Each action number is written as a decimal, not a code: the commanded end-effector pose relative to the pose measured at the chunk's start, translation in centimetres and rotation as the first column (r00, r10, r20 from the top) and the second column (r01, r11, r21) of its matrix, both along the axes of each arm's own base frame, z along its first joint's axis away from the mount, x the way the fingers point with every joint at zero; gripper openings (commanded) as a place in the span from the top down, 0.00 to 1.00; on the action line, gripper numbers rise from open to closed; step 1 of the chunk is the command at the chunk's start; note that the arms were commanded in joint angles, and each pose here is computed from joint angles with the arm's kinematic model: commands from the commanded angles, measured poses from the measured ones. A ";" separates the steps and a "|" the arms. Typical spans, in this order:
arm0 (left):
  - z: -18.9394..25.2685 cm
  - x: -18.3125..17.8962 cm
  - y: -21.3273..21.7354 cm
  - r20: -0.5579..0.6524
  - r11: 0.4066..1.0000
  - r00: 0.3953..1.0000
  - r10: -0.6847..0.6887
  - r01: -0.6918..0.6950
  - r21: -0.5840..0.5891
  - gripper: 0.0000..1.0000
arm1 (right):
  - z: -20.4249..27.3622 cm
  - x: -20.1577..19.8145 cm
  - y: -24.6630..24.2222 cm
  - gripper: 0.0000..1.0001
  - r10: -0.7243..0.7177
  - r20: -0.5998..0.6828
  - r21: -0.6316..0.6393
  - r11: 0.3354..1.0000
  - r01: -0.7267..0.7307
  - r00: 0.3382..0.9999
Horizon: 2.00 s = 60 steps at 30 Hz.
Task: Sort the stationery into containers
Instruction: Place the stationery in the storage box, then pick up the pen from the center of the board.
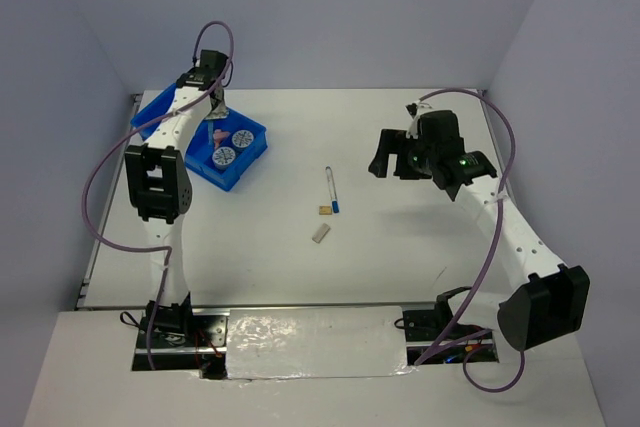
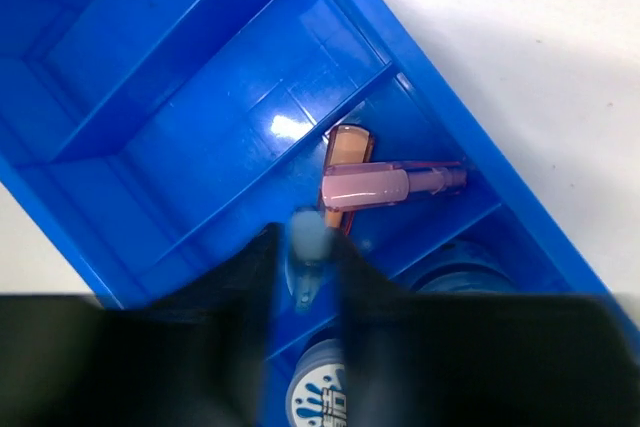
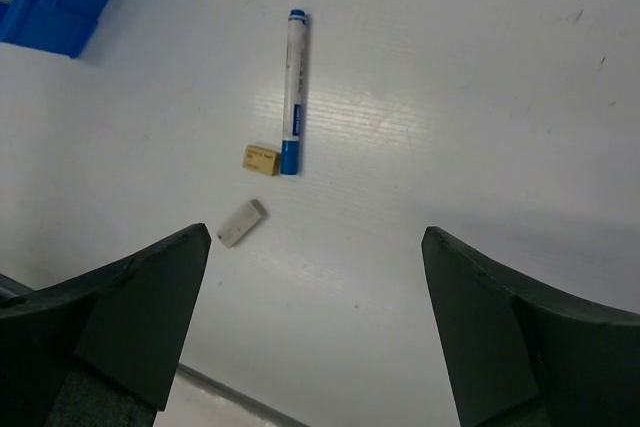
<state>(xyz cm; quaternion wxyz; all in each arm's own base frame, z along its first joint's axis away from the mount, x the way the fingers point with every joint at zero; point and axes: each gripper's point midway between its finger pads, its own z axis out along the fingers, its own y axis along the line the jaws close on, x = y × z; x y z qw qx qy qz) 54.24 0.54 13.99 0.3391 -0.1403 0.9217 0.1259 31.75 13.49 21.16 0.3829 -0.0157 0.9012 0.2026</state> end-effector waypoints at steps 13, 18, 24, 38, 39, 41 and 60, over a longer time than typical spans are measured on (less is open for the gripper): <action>7.1 -2.3 -7.5 0.109 0.979 0.975 -0.191 0.197 -0.047 0.01 | -0.1 -0.2 1.0 0.06 0.024 -0.044 0.039 0.999 -0.022 0.999; 7.0 -11.3 -23.1 0.144 0.729 0.751 -0.645 0.661 -0.178 0.01 | 1.6 -1.0 0.1 0.10 -0.040 -0.024 0.045 0.998 0.041 0.999; 0.1 -17.9 -28.4 0.009 0.637 0.669 -0.743 0.712 -0.296 0.06 | 3.8 -2.4 -0.1 0.15 -0.021 0.007 0.055 0.998 0.020 1.000; -4.4 -21.4 -32.2 -0.182 0.802 0.852 -0.492 0.361 -0.476 0.15 | 2.5 -4.6 -0.7 0.15 -0.035 -0.022 0.057 0.998 0.036 0.999; -4.8 -21.7 -32.2 -0.197 0.808 0.853 -0.484 0.349 -0.475 0.19 | 2.5 -4.7 -0.7 0.15 -0.035 -0.023 0.057 0.998 0.037 0.999; -5.3 -21.8 -32.2 -0.209 0.821 0.862 -0.462 0.327 -0.468 0.21 | 2.3 -4.8 -0.8 0.15 -0.036 -0.025 0.060 0.998 0.037 0.999; -8.3 -13.9 -34.5 -0.194 0.898 0.910 -0.366 0.291 -0.331 0.43 | 1.3 -5.1 -0.6 0.16 -0.017 -0.038 0.060 0.998 0.020 0.999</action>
